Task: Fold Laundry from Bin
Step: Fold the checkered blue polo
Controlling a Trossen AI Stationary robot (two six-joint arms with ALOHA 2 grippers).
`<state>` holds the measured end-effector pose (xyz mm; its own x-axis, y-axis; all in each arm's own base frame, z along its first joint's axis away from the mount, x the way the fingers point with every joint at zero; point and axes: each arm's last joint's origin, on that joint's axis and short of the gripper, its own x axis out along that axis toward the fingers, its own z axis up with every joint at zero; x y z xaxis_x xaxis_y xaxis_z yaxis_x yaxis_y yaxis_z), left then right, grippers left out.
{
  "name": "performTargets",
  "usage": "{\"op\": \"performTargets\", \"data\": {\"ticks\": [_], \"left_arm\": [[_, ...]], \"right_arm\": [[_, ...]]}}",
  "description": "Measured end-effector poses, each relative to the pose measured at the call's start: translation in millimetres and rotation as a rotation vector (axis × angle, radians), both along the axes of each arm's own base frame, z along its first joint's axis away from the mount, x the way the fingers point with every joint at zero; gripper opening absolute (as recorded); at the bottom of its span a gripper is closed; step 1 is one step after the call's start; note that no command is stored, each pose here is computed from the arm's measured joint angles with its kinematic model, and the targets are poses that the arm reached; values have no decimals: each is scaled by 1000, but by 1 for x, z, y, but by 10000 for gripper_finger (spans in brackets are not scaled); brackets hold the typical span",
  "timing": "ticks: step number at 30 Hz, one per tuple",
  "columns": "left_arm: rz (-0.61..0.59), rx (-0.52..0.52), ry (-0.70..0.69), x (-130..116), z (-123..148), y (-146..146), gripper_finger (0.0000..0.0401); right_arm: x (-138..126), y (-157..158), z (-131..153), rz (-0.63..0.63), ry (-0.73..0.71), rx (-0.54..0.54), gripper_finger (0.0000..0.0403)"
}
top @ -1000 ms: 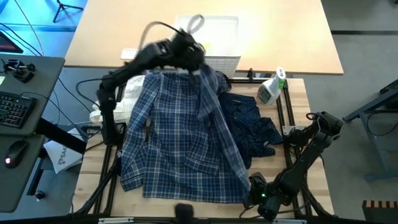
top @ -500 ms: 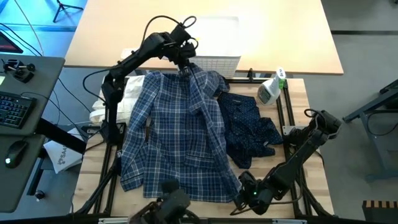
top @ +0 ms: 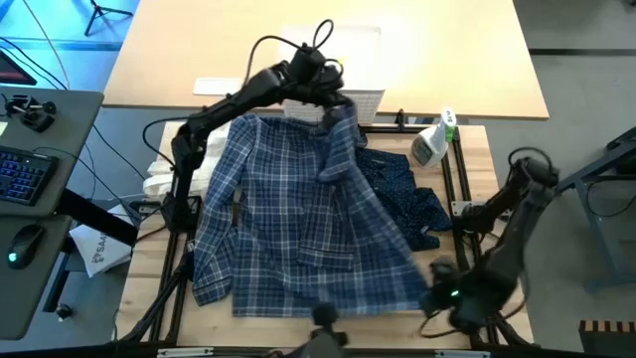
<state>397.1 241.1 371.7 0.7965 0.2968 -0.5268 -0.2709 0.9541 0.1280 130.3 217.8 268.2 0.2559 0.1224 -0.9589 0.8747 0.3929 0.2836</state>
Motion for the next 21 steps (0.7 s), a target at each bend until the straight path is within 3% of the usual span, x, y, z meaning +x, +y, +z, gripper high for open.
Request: {"op": "performTargets", "data": {"ticks": [3, 7, 11, 16, 21], "left_arm": [[-19, -77, -162, 21, 3, 2, 0], [-51, -138, -291, 41, 2, 7, 0], [-54, -212, -342, 46, 0, 7, 0], [-51, -221, -291, 37, 8, 4, 0], [50, -171, -12, 8, -1, 9, 0]], "right_arm": [[-29, -15, 14, 32, 72, -26, 0], [-59, -29, 29, 122, 226, 20, 0], [-83, -30, 44, 210, 340, 65, 0], [-92, -25, 63, 252, 377, 44, 0], [-69, -13, 52, 214, 187, 8, 0]]}}
